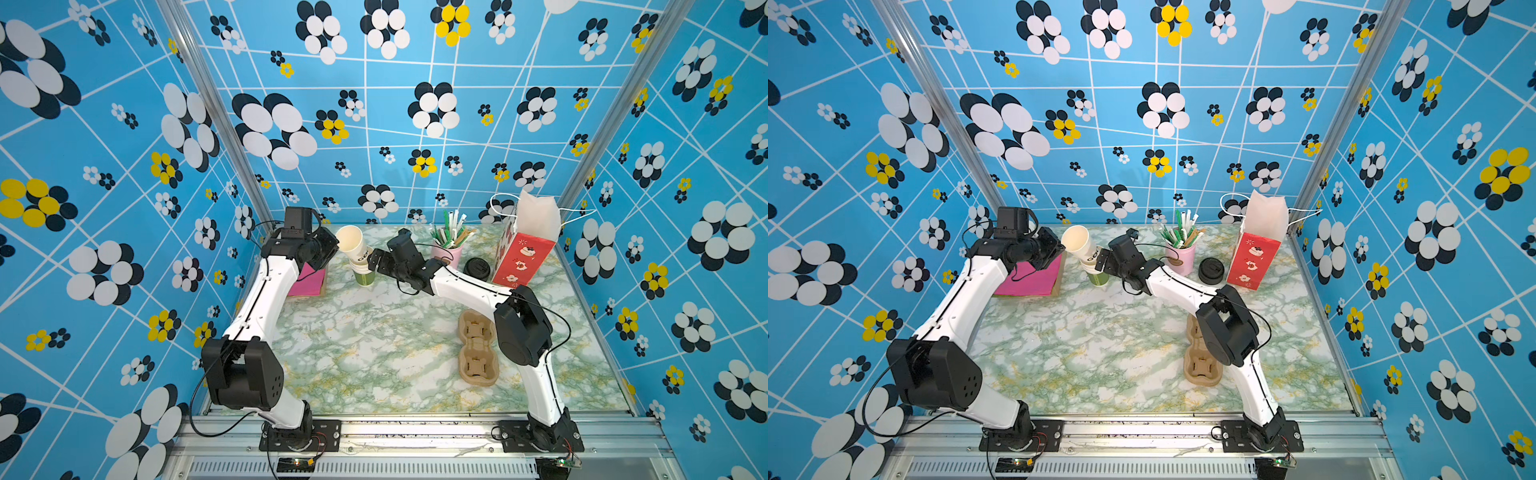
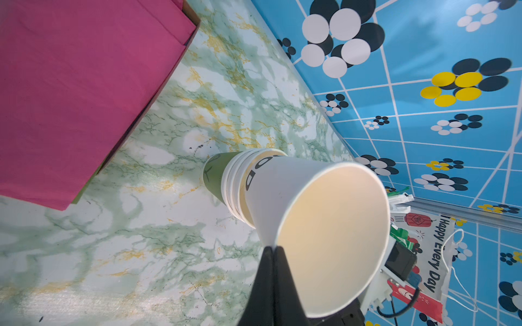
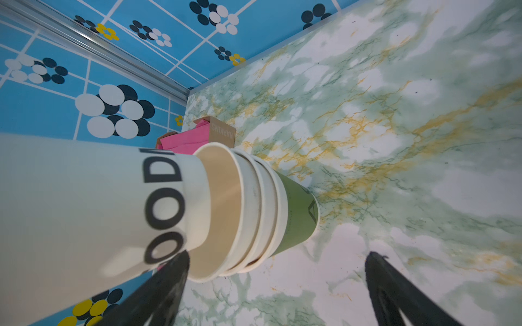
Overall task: Pack a coffee takeout order
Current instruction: Separate the coffee cup, then place the coffee cup at the center of the table.
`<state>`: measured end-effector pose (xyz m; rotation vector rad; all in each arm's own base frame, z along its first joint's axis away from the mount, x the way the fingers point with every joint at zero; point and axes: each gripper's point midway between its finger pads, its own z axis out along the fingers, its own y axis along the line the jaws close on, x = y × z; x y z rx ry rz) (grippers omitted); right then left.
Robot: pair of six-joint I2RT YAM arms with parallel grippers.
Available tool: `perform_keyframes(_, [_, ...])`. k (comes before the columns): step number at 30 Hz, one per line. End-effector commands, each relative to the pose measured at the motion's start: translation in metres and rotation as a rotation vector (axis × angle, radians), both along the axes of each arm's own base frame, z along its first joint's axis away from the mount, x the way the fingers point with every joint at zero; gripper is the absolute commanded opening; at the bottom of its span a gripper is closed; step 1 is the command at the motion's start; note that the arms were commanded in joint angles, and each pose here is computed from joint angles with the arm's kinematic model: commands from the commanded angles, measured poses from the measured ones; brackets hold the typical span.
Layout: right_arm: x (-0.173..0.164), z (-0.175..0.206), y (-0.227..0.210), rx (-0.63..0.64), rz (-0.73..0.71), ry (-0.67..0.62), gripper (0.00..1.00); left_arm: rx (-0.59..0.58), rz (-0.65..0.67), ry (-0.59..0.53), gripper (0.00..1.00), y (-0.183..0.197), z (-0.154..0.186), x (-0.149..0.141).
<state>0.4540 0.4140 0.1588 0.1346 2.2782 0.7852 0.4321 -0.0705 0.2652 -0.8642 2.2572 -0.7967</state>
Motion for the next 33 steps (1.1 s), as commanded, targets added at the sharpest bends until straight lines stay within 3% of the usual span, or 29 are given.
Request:
perform_keyframes(1, [-0.001,0.034,0.008,0.035,0.028,-0.064,0.99,0.036,-0.003,-0.08,0.0,0.007,0.039,-0.011])
perform_keyframes(9, [-0.011,0.083,-0.005,0.051,0.038,-0.147,0.99,0.058,-0.043,-0.14,0.0,0.002,0.075,-0.043])
perform_keyframes(19, [-0.04,0.129,-0.055,-0.049,0.029,-0.287,0.99,0.18,-0.171,-0.058,0.0,-0.015,0.061,-0.115])
perform_keyframes(25, [-0.058,0.148,-0.084,-0.18,0.071,-0.356,0.99,0.198,-0.263,0.016,0.0,-0.038,0.034,-0.143])
perform_keyframes(33, [-0.076,0.161,-0.127,-0.306,0.077,-0.417,0.99,0.186,-0.382,0.048,0.0,-0.091,-0.016,-0.155])
